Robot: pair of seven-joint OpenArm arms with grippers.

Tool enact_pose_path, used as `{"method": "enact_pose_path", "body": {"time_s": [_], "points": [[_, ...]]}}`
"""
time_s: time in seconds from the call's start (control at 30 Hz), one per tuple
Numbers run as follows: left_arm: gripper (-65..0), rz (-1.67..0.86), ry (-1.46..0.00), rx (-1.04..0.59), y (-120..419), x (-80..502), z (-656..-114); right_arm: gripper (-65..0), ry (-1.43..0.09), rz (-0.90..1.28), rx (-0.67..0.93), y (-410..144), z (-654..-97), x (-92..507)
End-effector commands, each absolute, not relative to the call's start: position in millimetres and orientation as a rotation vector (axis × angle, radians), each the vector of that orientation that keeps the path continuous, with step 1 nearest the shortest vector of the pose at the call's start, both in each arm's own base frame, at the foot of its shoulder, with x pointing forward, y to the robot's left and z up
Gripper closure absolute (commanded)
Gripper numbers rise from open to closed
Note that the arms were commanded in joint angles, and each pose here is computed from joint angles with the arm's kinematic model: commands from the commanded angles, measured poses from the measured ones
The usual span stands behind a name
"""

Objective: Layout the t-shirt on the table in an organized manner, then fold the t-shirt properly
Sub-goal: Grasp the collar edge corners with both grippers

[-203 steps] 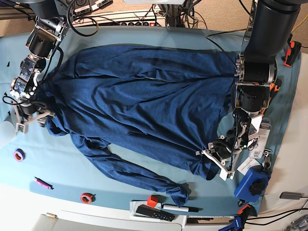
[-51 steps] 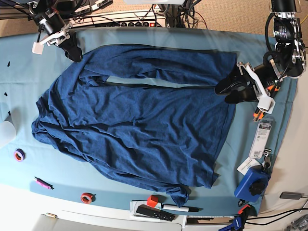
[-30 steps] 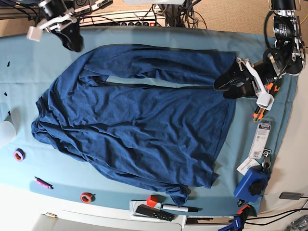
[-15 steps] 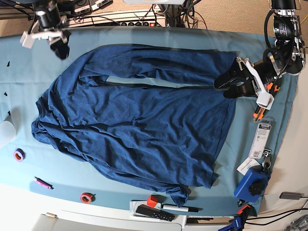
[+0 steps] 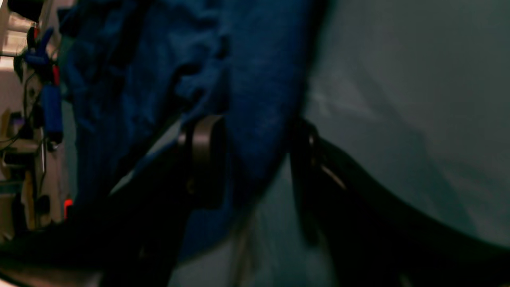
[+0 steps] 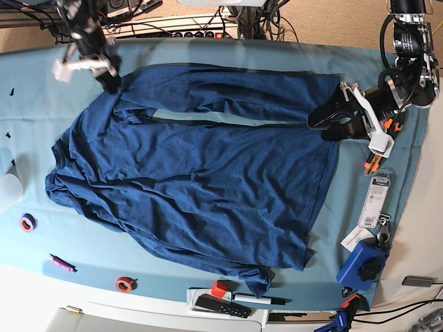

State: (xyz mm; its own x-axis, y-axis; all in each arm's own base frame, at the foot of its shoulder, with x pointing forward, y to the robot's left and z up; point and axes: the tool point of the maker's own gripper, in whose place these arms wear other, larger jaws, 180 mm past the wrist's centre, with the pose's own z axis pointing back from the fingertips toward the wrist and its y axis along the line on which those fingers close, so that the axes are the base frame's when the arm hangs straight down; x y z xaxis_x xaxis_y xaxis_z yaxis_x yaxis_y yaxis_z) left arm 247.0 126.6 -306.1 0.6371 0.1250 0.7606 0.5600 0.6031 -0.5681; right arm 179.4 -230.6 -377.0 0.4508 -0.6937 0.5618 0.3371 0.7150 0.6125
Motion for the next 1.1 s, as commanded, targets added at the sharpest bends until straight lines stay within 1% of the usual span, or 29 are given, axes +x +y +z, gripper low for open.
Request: {"method": "enact_pose_path", "body": {"time_s": [0.0, 0.17, 0.37, 0.4, 0.5, 0.53, 0.77, 0.93, 1.07], "points": [[-35.4, -0.302, -0.911, -0.925, 128.1, 251.9, -292.4, -25.8, -0.931, -0.638, 0.462, -228.1, -368.0, 188.0], [-35.4, -0.302, -0.911, -0.925, 128.1, 251.9, -292.4, -25.8, -0.896, -0.584, 0.478, -204.3, -374.7, 201.6], [-35.4, -0.303, -0.910, -0.925, 128.1, 251.8, -292.4, -25.3, -0.880, -0.578, 0.454, -206.3, -378.3, 199.0], [-35.4, -0.302, -0.909, -0.926, 128.0, 251.6, -292.7, -21.8, -0.880, -0.580, 0.452, -207.4, -378.4, 198.4], [-35.4, -0.277, -0.892, -0.922, 130.3, 248.0, -297.2, -4.1, -0.872, -0.569, 0.449, -208.9, -378.9, 195.6], [-35.4, -0.264, -0.884, -0.918, 132.1, 245.9, -299.6, 0.0, -0.870, -0.564, 0.447, -209.5, -378.9, 194.6], [-35.4, -0.197, -0.816, -0.906, 143.3, 218.5, -317.8, 0.0, -0.872, -0.563, 0.444, -210.9, -378.6, 194.1], [-35.4, -0.210, -0.721, -0.809, 151.9, 198.4, -345.0, 0.0, -0.863, -0.560, 0.448, -209.6, -379.6, 193.3], [-35.4, -0.198, -0.682, -0.708, 163.6, 192.2, -363.3, 0.0, -0.871, -0.526, 0.456, -206.2, -377.6, 194.0]]}}
